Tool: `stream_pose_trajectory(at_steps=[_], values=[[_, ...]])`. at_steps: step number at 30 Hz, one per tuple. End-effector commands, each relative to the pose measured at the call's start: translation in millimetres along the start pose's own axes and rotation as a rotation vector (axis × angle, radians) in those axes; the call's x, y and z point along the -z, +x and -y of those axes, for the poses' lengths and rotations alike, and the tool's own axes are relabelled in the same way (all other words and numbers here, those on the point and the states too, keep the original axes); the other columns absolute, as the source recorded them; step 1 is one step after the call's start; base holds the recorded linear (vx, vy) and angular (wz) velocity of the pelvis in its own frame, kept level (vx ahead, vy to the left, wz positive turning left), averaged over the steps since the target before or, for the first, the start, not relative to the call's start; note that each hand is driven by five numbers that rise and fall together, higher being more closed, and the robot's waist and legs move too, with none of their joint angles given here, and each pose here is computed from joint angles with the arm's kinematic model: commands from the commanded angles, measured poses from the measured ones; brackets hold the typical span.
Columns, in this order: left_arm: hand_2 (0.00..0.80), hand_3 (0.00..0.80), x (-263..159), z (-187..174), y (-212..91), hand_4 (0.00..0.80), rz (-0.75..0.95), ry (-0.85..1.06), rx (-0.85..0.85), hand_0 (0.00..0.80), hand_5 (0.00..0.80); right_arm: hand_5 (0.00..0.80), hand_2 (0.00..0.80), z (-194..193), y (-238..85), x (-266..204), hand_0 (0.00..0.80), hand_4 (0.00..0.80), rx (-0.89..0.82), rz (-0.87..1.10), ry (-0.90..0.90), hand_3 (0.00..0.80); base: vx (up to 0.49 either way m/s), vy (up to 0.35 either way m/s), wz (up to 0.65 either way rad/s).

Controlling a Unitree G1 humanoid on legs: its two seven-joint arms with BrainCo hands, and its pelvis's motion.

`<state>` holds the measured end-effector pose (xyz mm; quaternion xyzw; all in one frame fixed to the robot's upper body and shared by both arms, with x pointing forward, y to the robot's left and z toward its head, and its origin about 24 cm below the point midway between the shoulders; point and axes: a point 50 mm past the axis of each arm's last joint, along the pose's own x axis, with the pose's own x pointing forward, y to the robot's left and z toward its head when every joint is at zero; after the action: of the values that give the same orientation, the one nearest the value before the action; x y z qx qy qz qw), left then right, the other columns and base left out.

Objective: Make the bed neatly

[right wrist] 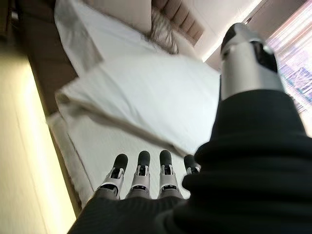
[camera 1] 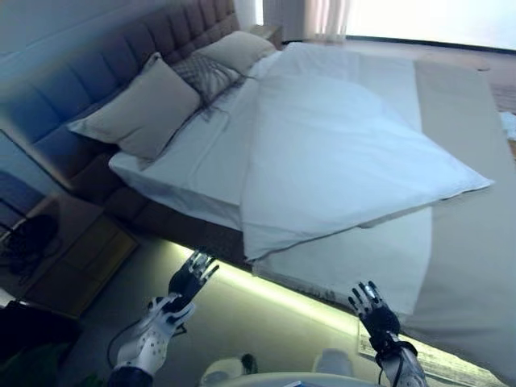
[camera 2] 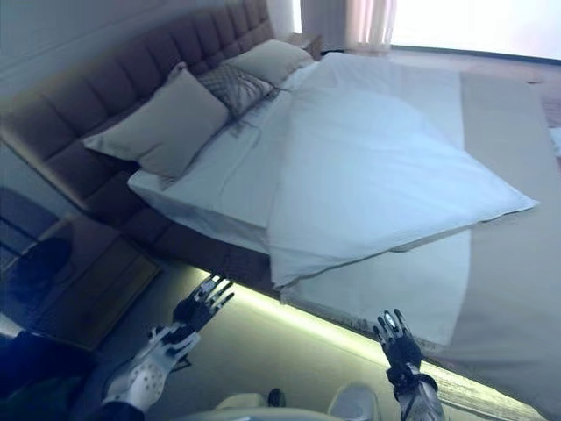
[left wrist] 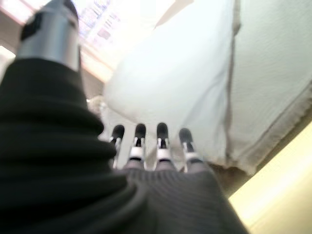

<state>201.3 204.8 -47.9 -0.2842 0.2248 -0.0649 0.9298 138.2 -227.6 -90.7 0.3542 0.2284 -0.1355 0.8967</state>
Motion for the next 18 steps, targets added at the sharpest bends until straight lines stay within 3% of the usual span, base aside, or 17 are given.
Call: stream_pose_trajectory(at_steps=[1,11,18], values=[[0.0,0.0,-23,2,-8,0.0,0.072,0.018,0.036,0.0,0.0,0.0,0.0,-12,2,-20,0.0,0.0,-0.057,0.129,0.035,0.0,0.309,-0.208,-0.05],[0.0,0.0,-24,-5,-10,0.0,0.048,0.022,-0.018,0.0,0.0,0.0,0.0,-15,11,-15,0.0,0.0,-0.052,0.079,0.041,0.0,0.362,-0.213,0.06],[0.0,0.0,-8,-16,-34,0.0,0.024,0.011,-0.041,0.0,0.0,0.0,0.0,-5,3,-13,0.0,0.0,-0.025,0.044,0.022,0.0,0.298,-0.235,0.34]])
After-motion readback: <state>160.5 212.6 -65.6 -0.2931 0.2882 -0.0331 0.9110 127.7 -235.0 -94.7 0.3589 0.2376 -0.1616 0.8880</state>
